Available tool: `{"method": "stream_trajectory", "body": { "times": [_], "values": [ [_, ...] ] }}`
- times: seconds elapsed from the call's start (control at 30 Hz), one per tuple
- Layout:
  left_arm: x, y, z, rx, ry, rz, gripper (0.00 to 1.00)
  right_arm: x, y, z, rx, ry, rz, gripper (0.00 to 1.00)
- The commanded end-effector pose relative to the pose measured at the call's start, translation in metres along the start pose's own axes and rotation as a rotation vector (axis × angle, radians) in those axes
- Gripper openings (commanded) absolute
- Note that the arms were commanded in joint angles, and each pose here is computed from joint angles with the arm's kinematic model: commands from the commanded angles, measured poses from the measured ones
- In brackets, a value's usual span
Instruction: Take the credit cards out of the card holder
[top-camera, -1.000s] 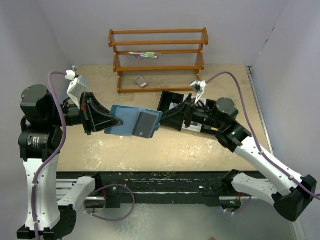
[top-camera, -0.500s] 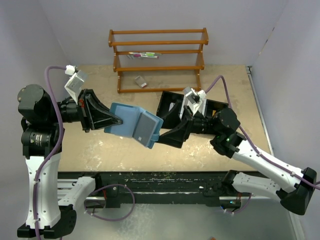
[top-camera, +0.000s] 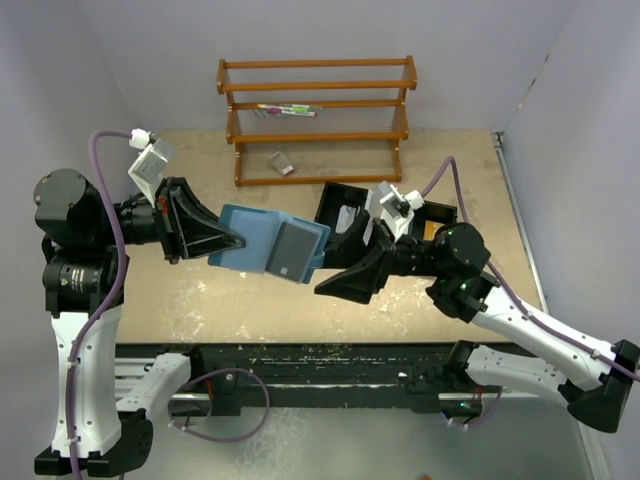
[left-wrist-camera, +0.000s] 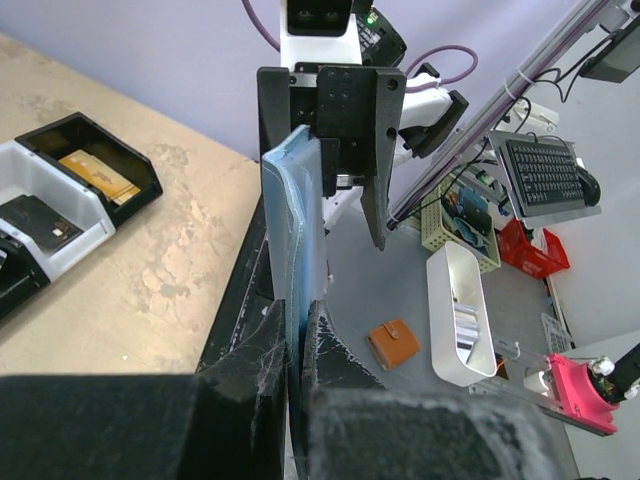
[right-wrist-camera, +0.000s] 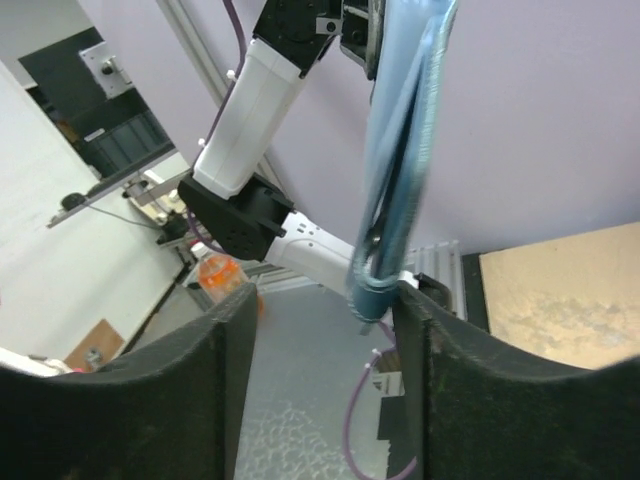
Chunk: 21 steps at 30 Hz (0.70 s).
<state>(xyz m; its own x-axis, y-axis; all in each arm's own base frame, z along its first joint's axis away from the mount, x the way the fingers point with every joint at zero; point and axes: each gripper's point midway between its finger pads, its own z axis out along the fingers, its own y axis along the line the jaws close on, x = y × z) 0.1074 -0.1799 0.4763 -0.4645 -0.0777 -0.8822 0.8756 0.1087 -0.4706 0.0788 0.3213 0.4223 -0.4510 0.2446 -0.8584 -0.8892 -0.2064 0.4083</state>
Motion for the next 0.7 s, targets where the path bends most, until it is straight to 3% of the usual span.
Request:
{"method": "stream_trajectory", "body": {
  "times": [0.0, 0.23, 0.37, 0.47, 0.67],
  "values": [
    [-0.007, -0.005, 0.000, 0.005, -0.009, 0.037, 0.00, -0.019, 0.009, -0.001, 0.008, -0.063, -0.055, 0.53],
    [-0.006, -0.009, -0.001, 0.016, -0.002, 0.037, 0.00, -0.033, -0.005, 0.005, 0.101, -0.085, -0.038, 0.32],
    [-0.005, -0.011, -0.001, 0.025, 0.003, 0.034, 0.00, -0.036, -0.006, 0.006, 0.113, -0.090, -0.034, 0.25],
    [-0.004, -0.012, -0.001, 0.031, 0.008, 0.030, 0.00, -0.042, -0.002, 0.005, 0.110, -0.110, -0.043, 0.13],
    [-0.002, -0.016, -0.002, 0.049, 0.019, 0.022, 0.00, -0.046, 0.002, 0.004, 0.102, -0.119, -0.053, 0.12]
  ]
}}
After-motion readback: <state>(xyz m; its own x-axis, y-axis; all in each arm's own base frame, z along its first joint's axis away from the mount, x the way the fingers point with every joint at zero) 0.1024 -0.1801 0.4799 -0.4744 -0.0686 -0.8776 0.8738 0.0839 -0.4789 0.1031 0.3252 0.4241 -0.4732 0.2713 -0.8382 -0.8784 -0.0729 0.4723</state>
